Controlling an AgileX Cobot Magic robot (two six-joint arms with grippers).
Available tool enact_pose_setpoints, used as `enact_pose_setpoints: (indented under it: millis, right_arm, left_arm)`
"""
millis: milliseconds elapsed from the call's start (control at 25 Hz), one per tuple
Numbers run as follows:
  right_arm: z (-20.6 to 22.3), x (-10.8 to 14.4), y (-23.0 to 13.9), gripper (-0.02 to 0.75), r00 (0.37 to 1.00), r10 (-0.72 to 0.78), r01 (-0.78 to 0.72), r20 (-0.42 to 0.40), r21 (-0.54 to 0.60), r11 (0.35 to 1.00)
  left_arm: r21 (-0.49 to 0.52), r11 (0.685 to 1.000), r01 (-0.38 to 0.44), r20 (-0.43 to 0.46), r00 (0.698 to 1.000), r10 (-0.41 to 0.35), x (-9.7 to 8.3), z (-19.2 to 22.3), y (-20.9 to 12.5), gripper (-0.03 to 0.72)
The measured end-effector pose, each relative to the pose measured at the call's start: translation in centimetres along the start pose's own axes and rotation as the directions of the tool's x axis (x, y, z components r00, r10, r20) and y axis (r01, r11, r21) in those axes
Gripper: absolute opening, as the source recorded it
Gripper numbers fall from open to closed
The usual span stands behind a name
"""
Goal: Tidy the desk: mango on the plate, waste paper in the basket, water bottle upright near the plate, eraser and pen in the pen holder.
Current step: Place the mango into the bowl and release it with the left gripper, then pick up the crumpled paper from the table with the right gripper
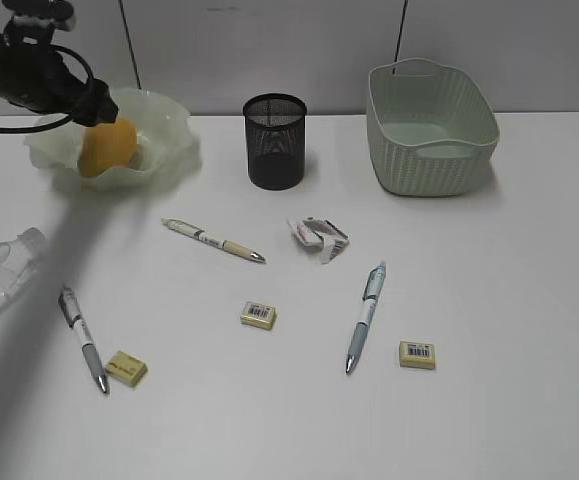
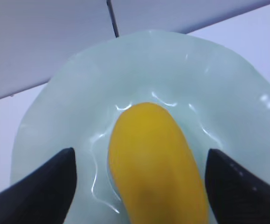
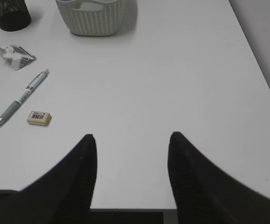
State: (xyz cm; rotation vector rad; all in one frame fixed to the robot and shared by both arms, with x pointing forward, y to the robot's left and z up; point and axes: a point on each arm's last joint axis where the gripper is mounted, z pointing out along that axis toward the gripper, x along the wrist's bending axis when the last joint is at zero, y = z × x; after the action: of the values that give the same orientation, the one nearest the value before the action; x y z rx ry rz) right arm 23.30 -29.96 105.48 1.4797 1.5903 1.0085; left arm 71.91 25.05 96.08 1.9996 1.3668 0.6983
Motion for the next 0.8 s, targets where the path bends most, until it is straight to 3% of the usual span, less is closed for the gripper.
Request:
enact_pose_setpoints:
  millis: [240,480,800]
  right_arm:
    - [0.0,0.0,0.0,0.399,1.0,0.0,0.0,-0.001,0.0,1.0]
    - [0.0,0.0,0.0,0.398,1.0,0.0,0.0,-0.001,0.0,1.0]
    - [0.0,0.0,0.0,0.397,1.0,0.0,0.0,-0.001,0.0,1.0]
  left_arm:
    - [0.012,1.0,-0.003,0.023,1.0,0.003,-0.2,-0.9,0.5,0.665]
    - [0.017,1.0,-0.022,0.092,0.996,0.02,-0.9,-6.0,2.9,0.644]
    - [0.111,0.992,0.059,0.164,0.984,-0.077,-2.1,-13.9,4.6,0.599]
